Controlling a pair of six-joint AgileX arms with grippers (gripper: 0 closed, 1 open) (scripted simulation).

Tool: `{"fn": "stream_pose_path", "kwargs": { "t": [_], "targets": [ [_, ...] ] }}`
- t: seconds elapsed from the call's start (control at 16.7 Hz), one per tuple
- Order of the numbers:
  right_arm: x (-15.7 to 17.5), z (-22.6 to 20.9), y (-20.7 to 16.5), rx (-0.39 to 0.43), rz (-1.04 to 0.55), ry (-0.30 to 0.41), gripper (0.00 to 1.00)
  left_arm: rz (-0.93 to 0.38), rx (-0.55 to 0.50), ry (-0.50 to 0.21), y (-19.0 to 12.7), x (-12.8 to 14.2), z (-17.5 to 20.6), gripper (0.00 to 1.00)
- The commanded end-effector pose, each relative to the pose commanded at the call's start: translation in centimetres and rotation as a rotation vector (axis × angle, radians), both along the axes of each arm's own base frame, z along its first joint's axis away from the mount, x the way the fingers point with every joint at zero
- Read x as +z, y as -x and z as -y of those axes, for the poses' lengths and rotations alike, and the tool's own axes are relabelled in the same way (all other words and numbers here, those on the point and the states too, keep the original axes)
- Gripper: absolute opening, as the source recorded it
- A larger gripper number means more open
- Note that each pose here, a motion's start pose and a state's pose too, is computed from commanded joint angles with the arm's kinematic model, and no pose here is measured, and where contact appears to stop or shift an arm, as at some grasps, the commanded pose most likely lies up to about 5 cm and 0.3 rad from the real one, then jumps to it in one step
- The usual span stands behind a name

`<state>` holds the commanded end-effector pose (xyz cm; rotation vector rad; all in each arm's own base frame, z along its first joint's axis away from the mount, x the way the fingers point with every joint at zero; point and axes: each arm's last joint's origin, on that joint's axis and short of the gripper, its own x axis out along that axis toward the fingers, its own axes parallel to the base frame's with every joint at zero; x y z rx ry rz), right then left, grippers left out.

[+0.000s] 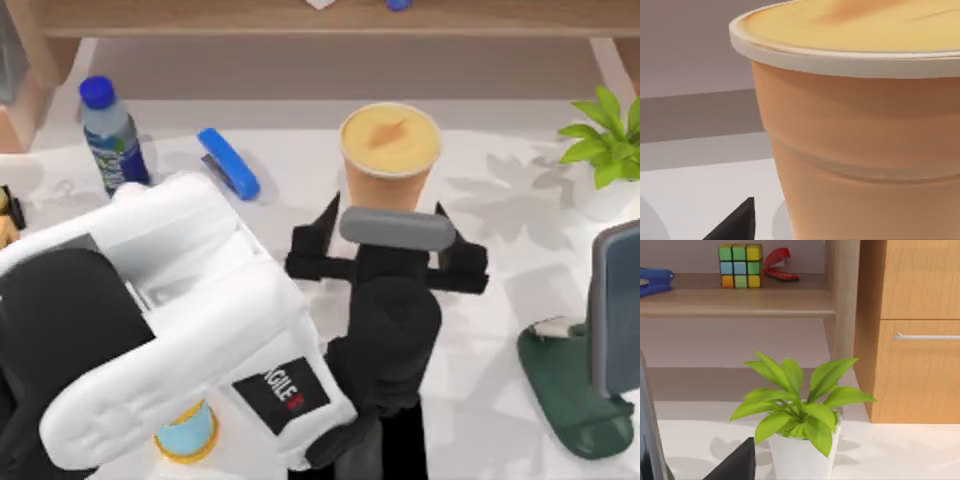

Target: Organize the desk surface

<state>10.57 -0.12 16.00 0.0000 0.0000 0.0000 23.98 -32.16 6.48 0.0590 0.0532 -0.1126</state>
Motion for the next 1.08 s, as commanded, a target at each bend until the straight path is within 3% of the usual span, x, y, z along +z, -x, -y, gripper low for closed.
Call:
{"fn": "stream_pose_path", "kwargs": {
  "t": [0.24,0.6,1.08],
  "targets": [
    [0.0,0.0,0.0,0.000,0.000,0.000,1.00,0.050,0.082,0.067,-1.4,-0.5,1.1,1.00],
    [0.0,0.0,0.0,0.000,0.000,0.000,1.00,0.052,0.083,0.070,-1.5,-0.4,1.1,1.00],
    [0.0,0.0,0.0,0.000,0.000,0.000,1.00,0.053,0.087,0.071,-4.5,-0.5,1.2,1.00]
  ]
}}
